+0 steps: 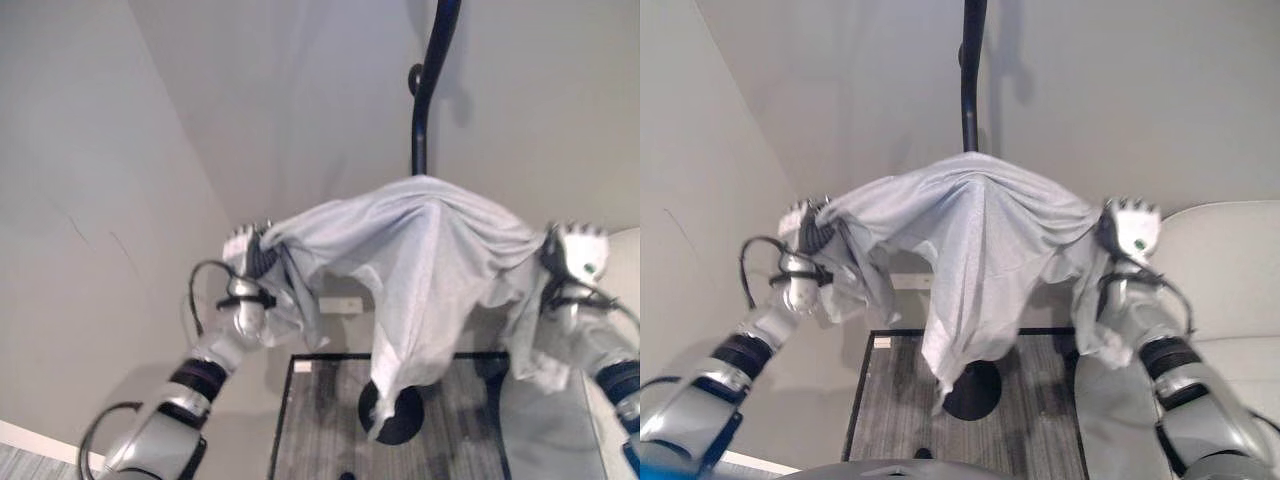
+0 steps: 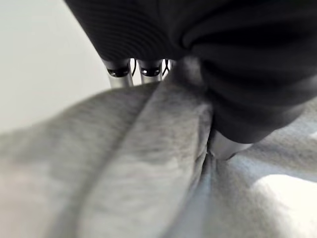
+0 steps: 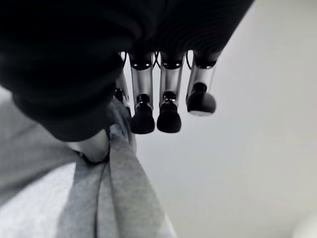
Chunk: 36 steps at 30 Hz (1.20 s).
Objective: Hang the clothes on the sofa on the clothes rack.
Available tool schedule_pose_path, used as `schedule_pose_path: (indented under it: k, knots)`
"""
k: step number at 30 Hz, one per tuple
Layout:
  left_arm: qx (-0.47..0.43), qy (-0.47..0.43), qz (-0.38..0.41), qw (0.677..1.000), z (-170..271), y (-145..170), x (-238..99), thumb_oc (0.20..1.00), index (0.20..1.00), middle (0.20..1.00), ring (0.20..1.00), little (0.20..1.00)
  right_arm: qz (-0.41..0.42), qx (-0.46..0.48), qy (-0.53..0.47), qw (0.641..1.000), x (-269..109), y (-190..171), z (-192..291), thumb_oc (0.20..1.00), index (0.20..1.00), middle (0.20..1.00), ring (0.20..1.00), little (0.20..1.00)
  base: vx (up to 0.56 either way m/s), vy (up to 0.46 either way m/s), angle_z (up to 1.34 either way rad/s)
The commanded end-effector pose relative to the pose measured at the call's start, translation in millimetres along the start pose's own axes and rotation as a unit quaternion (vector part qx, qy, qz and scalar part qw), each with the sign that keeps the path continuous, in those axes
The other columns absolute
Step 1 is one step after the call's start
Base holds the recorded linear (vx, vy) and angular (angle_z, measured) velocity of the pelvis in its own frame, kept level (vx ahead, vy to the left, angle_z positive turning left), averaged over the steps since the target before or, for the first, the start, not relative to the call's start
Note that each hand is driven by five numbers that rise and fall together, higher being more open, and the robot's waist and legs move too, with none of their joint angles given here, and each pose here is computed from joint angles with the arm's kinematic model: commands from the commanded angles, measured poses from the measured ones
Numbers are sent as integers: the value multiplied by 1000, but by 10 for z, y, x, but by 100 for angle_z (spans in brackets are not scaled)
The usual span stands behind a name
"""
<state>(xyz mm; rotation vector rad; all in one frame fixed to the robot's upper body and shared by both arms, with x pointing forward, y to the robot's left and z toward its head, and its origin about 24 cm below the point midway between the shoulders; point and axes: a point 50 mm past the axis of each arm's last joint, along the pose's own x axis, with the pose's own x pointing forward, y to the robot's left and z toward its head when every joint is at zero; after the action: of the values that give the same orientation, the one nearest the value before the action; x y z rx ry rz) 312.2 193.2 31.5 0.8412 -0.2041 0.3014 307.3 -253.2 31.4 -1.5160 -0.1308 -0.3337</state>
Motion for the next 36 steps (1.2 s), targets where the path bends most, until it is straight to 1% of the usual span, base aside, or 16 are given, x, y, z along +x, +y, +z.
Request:
schedule_pose_path:
  k: [1, 7, 8, 9, 14, 16, 17, 18, 20, 24, 25, 29, 30, 31, 32, 36]
  knots:
    - [-47, -2, 75, 996, 93, 227, 264, 200, 200, 200, 200, 200, -19, 8, -7, 1000, 149, -95, 28, 200, 200, 200, 200, 200, 8, -21, 3]
    - [-161, 47, 40, 985, 225, -193, -79, 200, 200, 200, 200, 200, 52, 124, -24, 991, -182, 306, 680, 200, 200, 200, 200, 200, -3, -10, 5]
    - [-190, 64, 37, 979, 256, -257, -131, 492, 492, 492, 492, 492, 58, 145, -30, 987, -220, 328, 801, 200, 200, 200, 200, 200, 0, 0, 0]
    - [-248, 95, 33, 963, 314, -355, -212, 1000, 1000, 1000, 1000, 1000, 73, 177, -38, 981, -290, 370, 990, 200, 200, 200, 200, 200, 0, 0, 0]
    - [-328, 148, 5, 933, 355, -498, -339, 1000, 1000, 1000, 1000, 1000, 114, 253, -57, 959, -399, 388, 1314, 200, 200, 200, 200, 200, -13, -5, -1]
    - [-364, 179, -7, 914, 327, -536, -377, 1000, 1000, 1000, 1000, 1000, 135, 283, -66, 947, -430, 381, 1423, 1000, 1000, 1000, 1000, 1000, 0, 0, 0]
    - [-364, 179, -7, 914, 327, -536, -377, 1000, 1000, 1000, 1000, 1000, 135, 283, -66, 947, -430, 381, 1423, 1000, 1000, 1000, 1000, 1000, 0, 0, 0]
    - [-397, 217, -16, 892, 248, -565, -409, 1000, 1000, 1000, 1000, 1000, 139, 306, -50, 940, -428, 374, 1429, 1000, 1000, 1000, 1000, 1000, 0, 0, 0]
    - [-426, 232, -20, 874, 142, -510, -450, 1000, 1000, 1000, 1000, 1000, 143, 333, -22, 932, -441, 374, 1363, 1000, 1000, 1000, 1000, 1000, -10, -6, 2]
    - [-417, 296, -9, 859, -249, -446, -704, 1000, 1000, 1000, 1000, 1000, 144, 380, 48, 912, -512, 418, 1135, 1000, 1000, 1000, 1000, 1000, -3, -16, 1]
    - [-405, 333, -4, 852, -463, -412, -884, 1000, 1000, 1000, 1000, 1000, 142, 406, 80, 899, -576, 434, 1015, 1000, 1000, 1000, 1000, 1000, 0, 0, 0]
    - [-399, 391, 13, 829, -693, -392, -1128, 1000, 1000, 1000, 1000, 1000, 141, 455, 139, 868, -696, 465, 846, 1000, 1000, 1000, 1000, 1000, 0, 0, 0]
    - [-394, 408, 16, 824, -766, -378, -1207, 1000, 1000, 1000, 1000, 1000, 137, 479, 163, 852, -731, 470, 793, 1000, 1000, 1000, 1000, 1000, 0, 0, 0]
    - [-395, 448, 28, 801, -890, -377, -1356, 1000, 1000, 1000, 1000, 1000, 138, 525, 210, 813, -816, 503, 700, 1000, 1000, 1000, 1000, 1000, 0, 0, 0]
    - [-395, 448, 28, 801, -890, -377, -1356, 1000, 1000, 1000, 1000, 1000, 138, 525, 210, 813, -816, 503, 699, 1000, 1000, 1000, 1000, 1000, 0, 0, 0]
    - [-426, 521, 66, 737, -1061, -393, -1668, 1000, 1000, 1000, 1000, 1000, 153, 606, 295, 723, -1037, 630, 588, 1000, 1000, 1000, 1000, 1000, 0, 0, 0]
